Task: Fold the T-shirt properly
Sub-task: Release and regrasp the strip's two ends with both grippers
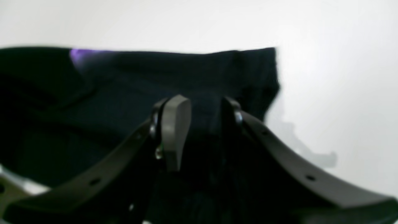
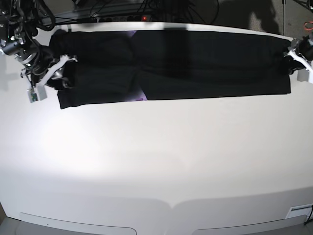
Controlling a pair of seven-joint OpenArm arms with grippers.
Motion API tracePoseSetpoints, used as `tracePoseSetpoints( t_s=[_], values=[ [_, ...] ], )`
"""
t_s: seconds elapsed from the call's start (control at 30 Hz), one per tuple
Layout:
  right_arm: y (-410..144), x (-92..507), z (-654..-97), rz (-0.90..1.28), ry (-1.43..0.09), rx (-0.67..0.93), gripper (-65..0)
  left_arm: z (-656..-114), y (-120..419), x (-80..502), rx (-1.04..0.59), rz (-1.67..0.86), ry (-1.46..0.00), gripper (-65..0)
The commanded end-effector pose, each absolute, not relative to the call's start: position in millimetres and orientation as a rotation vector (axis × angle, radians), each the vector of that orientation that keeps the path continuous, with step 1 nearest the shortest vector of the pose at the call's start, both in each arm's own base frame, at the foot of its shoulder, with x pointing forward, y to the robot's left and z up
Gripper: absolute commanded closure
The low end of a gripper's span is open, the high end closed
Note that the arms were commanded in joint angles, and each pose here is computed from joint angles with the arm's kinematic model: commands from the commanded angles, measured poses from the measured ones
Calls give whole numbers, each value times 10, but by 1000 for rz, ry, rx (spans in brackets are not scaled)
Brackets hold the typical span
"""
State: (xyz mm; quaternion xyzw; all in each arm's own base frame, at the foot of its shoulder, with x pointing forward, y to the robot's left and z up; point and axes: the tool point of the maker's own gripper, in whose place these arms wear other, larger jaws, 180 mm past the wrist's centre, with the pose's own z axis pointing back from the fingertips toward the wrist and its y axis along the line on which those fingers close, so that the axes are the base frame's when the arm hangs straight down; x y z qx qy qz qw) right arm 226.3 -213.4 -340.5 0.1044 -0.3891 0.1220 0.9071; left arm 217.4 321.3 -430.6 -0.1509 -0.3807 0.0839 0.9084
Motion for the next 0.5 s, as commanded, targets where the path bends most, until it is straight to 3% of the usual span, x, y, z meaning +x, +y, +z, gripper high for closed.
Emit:
tracePoseSetpoints(
  t_s=[0.0, 0.23, 0.47],
  values=[
    [-2040, 2299, -3327, 293, -833, 235, -212, -4237, 3401, 2226, -233, 157, -801, 0],
    [-1405, 2145, -3574, 360, -807, 333, -212, -4157, 3862, 2243, -12, 104, -789, 0],
    [-1066, 2089, -3678, 414, -807, 342, -212, -3805, 3835, 2401, -90, 86, -776, 0]
  ],
)
